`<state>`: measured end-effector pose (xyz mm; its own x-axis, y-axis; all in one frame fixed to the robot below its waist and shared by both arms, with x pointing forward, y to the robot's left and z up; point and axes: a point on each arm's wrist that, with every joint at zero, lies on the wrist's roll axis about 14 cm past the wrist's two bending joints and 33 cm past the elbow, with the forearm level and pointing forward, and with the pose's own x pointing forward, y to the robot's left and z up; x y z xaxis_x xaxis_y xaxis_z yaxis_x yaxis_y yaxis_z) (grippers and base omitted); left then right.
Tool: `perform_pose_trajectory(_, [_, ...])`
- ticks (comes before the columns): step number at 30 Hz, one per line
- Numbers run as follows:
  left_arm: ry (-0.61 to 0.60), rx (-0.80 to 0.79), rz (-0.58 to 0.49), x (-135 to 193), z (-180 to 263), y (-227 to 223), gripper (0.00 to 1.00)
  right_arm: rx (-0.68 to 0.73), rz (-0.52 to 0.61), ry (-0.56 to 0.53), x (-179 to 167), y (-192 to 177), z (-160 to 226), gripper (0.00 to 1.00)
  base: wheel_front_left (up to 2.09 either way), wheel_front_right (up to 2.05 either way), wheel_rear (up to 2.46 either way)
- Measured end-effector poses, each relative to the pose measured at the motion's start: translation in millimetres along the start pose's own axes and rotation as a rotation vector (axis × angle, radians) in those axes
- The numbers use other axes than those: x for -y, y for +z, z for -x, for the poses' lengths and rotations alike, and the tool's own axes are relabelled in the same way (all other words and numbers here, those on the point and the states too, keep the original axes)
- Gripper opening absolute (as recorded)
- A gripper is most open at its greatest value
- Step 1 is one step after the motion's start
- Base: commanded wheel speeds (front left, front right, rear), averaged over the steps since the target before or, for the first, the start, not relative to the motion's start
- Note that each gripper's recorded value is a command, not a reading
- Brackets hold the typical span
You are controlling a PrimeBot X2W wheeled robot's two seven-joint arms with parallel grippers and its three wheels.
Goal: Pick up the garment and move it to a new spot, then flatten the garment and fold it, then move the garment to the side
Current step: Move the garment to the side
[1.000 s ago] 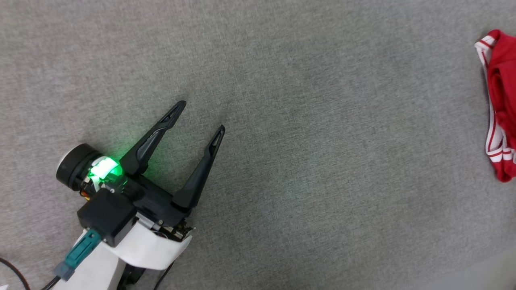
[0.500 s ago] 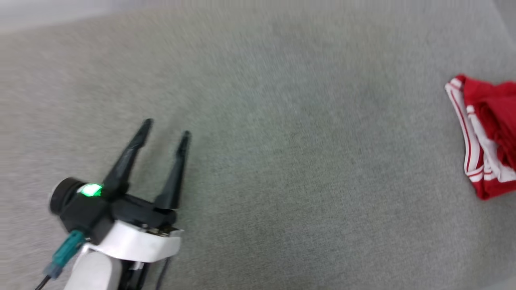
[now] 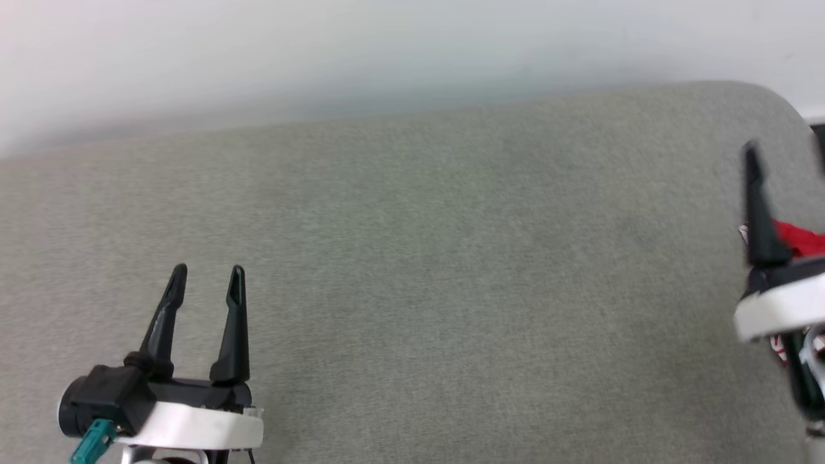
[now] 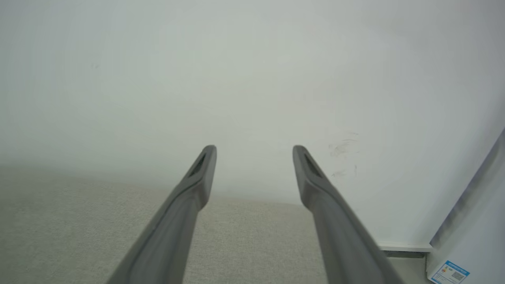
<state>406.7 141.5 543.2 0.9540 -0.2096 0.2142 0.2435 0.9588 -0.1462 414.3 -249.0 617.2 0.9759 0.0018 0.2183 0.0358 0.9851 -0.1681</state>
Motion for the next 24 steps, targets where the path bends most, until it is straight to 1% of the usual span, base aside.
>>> perform_pose_trajectory(1, [0.011, 0.002, -0.003, -2, 5, 2, 1.00, -0.007, -0.035, 0.020, -9, -3, 3, 1.00, 0.00, 0.00, 0.00])
perform_pose_trajectory(4, [0.037, 0.005, -0.007, -6, 17, 7, 1.00, -0.001, -0.130, 0.031, -20, -6, 12, 1.00, 0.00, 0.00, 0.00])
perform_pose_trajectory(10, [0.072, 0.000, -0.029, -13, 33, 9, 1.00, 0.048, -0.277, 0.028, -38, -8, 25, 1.00, 0.00, 0.00, 0.00])
perform_pose_trajectory(14, [0.087, -0.008, -0.026, -16, 37, 7, 1.00, 0.030, -0.305, 0.025, -45, -21, 32, 1.00, 0.00, 0.00, 0.00])
perform_pose_trajectory(20, [0.095, -0.010, -0.025, -17, 39, 6, 1.00, -0.035, -0.334, 0.039, -60, -45, 43, 1.00, 0.00, 0.00, 0.00])
perform_pose_trajectory(24, [0.100, -0.029, -0.018, -17, 40, -1, 1.00, -0.037, -0.345, 0.031, -63, -50, 46, 1.00, 0.00, 0.00, 0.00])
